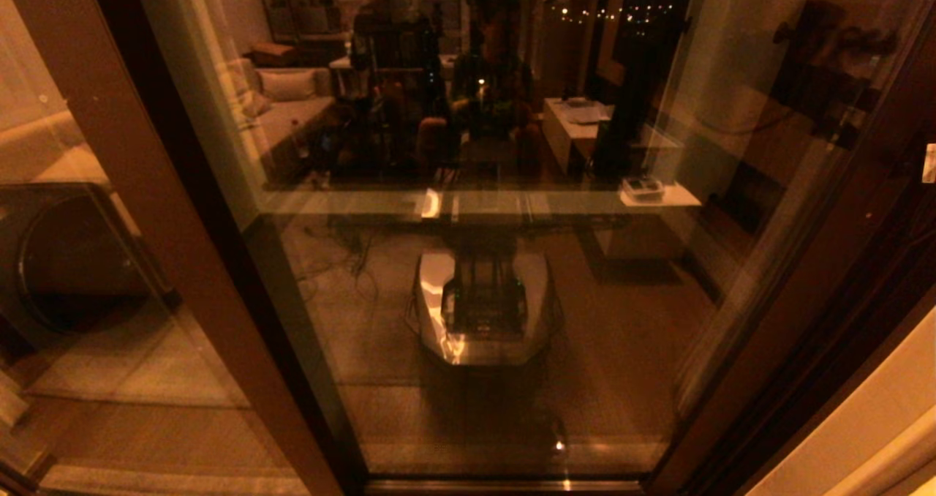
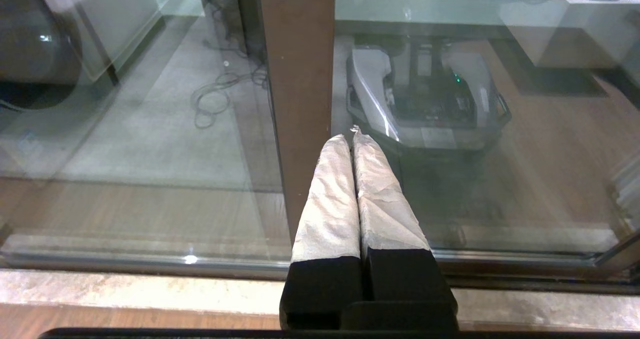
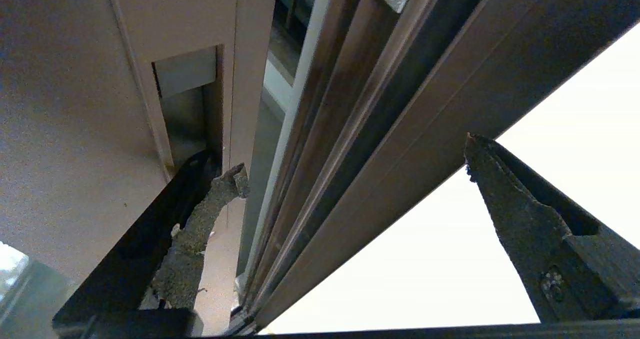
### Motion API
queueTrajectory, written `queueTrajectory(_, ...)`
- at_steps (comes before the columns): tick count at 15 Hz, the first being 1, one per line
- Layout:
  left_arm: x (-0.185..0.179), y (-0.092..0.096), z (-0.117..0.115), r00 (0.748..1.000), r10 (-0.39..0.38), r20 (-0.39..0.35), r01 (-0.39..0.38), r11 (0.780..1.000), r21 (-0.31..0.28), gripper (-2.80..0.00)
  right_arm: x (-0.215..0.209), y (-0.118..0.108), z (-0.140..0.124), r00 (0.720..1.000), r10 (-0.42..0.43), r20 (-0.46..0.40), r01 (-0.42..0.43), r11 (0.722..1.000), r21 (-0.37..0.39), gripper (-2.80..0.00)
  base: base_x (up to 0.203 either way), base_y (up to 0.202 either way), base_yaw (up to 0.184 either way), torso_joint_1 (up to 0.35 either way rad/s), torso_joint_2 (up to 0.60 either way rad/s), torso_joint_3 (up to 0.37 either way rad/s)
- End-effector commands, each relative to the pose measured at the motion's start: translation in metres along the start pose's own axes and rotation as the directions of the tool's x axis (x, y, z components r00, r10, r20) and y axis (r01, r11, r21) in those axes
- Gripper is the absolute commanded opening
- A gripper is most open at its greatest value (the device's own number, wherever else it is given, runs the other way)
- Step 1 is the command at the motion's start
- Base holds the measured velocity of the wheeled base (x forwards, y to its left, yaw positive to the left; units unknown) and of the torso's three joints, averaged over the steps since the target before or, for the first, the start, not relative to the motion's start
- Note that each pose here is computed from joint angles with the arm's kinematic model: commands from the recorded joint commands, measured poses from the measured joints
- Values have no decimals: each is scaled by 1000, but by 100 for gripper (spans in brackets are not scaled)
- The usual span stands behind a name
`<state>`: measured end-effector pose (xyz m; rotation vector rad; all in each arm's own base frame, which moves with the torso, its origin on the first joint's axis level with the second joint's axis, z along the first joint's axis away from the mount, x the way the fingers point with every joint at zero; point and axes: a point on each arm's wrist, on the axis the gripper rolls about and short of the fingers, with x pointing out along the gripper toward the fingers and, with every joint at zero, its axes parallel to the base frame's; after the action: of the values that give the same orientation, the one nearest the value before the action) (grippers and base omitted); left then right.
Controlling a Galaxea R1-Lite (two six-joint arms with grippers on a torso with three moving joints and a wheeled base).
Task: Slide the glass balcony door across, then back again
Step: Close the slid door
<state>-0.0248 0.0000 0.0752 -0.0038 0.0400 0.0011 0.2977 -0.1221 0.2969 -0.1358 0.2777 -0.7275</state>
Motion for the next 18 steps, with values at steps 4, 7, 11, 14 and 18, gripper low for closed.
queueTrajectory(4,0,0,0,1000,1,0,-1,1000,-1,-280,-2,-2,-2,1000,-4,-6,4,1000,-6,0,0,0,0,0,0,0)
queueTrajectory(7,0,0,0,1000,1,0,-1,1000,-1,-280,-23,-9,2,998,48,28,-48,999,-2,0,0,0,0,0,0,0)
queueTrajectory(11,0,0,0,1000,1,0,-1,1000,-1,-280,-57,-21,11,993,76,94,-75,997,-16,0,0,0,0,0,0,0)
queueTrajectory(14,0,0,0,1000,1,0,-1,1000,-1,-280,-79,-22,13,987,100,128,-95,995,-43,0,0,0,0,0,0,0)
queueTrajectory(18,0,0,0,1000,1,0,-1,1000,-1,-280,-80,-12,4,986,137,97,-130,989,-75,-280,0,0,0,0,0,0)
